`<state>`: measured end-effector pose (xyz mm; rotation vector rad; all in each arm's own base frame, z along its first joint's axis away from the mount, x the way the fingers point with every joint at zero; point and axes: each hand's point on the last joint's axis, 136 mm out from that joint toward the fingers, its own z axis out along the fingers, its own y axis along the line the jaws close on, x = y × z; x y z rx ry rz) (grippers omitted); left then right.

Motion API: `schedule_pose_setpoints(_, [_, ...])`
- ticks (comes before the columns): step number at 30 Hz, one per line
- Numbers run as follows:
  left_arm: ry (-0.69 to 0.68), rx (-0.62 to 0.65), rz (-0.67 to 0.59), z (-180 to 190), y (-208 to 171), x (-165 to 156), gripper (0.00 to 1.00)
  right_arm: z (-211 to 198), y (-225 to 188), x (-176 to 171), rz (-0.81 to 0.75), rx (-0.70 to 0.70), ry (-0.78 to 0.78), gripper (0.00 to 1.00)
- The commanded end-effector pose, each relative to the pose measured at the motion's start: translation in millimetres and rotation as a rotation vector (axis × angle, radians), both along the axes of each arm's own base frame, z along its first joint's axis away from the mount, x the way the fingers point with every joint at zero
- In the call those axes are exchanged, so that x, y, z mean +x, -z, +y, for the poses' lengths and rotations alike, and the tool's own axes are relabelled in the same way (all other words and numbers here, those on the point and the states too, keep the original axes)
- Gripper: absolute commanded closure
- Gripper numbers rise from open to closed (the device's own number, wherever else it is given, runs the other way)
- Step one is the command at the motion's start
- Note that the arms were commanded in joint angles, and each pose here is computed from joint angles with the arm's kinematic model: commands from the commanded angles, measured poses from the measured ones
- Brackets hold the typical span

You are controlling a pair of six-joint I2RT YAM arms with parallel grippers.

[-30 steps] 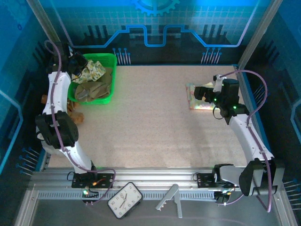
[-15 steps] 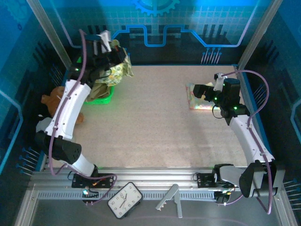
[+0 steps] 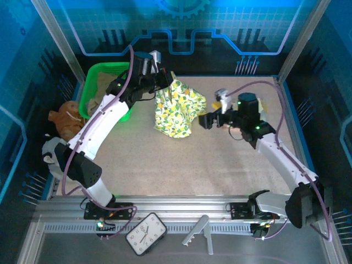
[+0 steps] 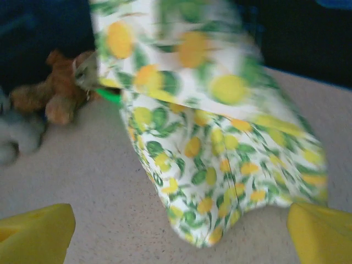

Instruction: Fold and stack the skirts

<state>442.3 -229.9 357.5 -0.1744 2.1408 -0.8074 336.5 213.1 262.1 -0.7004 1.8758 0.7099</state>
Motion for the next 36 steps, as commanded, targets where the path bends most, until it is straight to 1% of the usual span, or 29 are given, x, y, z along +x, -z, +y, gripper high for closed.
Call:
schedule_pose_setpoints(1, [-0.031, -0.040, 0.021, -3, 4, 1, 1.00, 29, 4, 4, -0.288, -0.187, -0.082, 0.00])
schedule_pose_setpoints(4, [-0.028, -0.057, 0.050, -6, 10, -1, 1.00, 50, 10, 12, -0.448, -0.313, -0.095, 0.00])
schedule_pose_setpoints(7, [-0.025, -0.073, 0.069, -8, 12, -3, 1.00, 62, 4, 28, -0.607, -0.366, -0.044, 0.00])
schedule_pose_setpoints(14, [-0.042, -0.083, 0.082, -4, 15, -10, 1.00, 79, -20, 59, -0.800, -0.381, 0.089, 0.00])
schedule_pose_setpoints(17, [-0.049, -0.079, 0.083, -2, 15, -11, 1.00, 86, -29, 70, -0.882, -0.383, 0.164, 0.03])
schedule_pose_setpoints(18, [-0.053, -0.078, 0.083, -1, 16, -10, 1.00, 87, -31, 74, -0.892, -0.377, 0.184, 0.05])
schedule_pose_setpoints(20, [-0.056, -0.074, 0.084, 0, 17, -10, 1.00, 89, -37, 75, -0.908, -0.363, 0.205, 0.17])
schedule_pose_setpoints(21, [-0.057, -0.070, 0.085, 0, 17, -10, 1.00, 89, -41, 74, -0.918, -0.351, 0.214, 0.26])
schedule_pose_setpoints(23, [-0.069, -0.053, 0.079, 5, 16, -9, 1.00, 87, -51, 70, -0.921, -0.331, 0.227, 0.52])
schedule_pose_setpoints(25, [-0.074, -0.041, 0.072, 8, 13, -10, 1.00, 83, -58, 64, -0.894, -0.334, 0.216, 0.75])
schedule_pose_setpoints(26, [-0.075, -0.041, 0.064, 10, 10, -10, 1.00, 80, -61, 62, -0.871, -0.337, 0.216, 0.85])
schedule_pose_setpoints(28, [-0.075, -0.041, 0.045, 13, 3, -11, 1.00, 70, -64, 55, -0.770, -0.336, 0.187, 0.99])
schedule_pose_setpoints(30, [-0.072, -0.037, 0.023, 16, -5, -14, 1.00, 54, -72, 46, -0.634, -0.277, 0.150, 1.00])
schedule_pose_setpoints(32, [-0.076, -0.034, 0.004, 21, -11, -17, 0.99, 38, -78, 35, -0.524, -0.184, 0.131, 1.00])
schedule_pose_setpoints(34, [-0.056, -0.054, -0.014, 21, -21, -22, 0.99, 24, -89, 22, -0.476, -0.103, 0.114, 1.00])
schedule_pose_setpoints(36, [0.008, -0.102, -0.034, 12, -38, -33, 0.99, 15, -98, 7, -0.425, -0.042, 0.065, 1.00])
